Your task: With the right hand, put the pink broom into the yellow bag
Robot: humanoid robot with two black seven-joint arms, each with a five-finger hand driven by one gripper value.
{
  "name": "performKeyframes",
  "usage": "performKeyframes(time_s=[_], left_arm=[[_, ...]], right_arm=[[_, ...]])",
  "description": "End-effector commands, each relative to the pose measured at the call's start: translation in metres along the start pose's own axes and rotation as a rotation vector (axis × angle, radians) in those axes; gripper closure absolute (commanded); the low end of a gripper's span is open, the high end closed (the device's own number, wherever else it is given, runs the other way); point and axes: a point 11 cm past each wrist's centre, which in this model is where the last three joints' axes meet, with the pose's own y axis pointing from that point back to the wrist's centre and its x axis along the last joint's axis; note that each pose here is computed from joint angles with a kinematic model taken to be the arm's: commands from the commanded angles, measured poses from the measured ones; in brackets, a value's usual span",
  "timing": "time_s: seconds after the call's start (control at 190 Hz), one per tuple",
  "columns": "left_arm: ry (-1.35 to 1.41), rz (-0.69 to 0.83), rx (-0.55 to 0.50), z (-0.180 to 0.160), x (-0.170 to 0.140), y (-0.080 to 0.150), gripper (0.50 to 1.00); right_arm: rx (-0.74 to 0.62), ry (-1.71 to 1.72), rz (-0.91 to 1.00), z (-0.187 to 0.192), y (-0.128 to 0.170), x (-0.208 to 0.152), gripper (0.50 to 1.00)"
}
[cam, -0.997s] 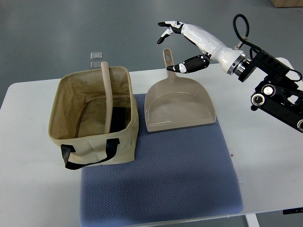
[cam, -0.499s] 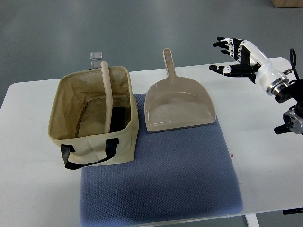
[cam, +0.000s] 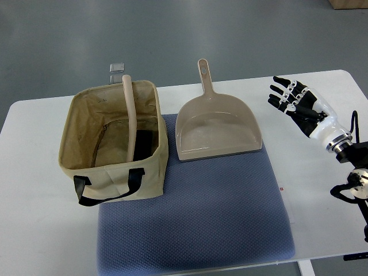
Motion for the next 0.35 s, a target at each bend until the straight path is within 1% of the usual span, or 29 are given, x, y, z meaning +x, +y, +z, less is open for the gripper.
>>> performKeyframes(time_s=[0.0, 0.121, 0.346], left_arm=[[0.000, 0.000, 0.001, 0.000, 0.000, 0.000, 0.500], [0.000, 0.001, 0.000, 0.000, 0.000, 0.000, 0.500], [0.000, 0.000, 0.001, 0.000, 0.000, 0.000, 0.500]], right_arm=[[0.015, -0.024, 0.025, 0.003, 0.004, 0.003, 0.574], [0.008, -0.036, 0.054, 0.008, 0.007, 0.009, 0.574], [-0.006, -0.057, 0.058, 0.017, 0.007, 0.007, 0.574]])
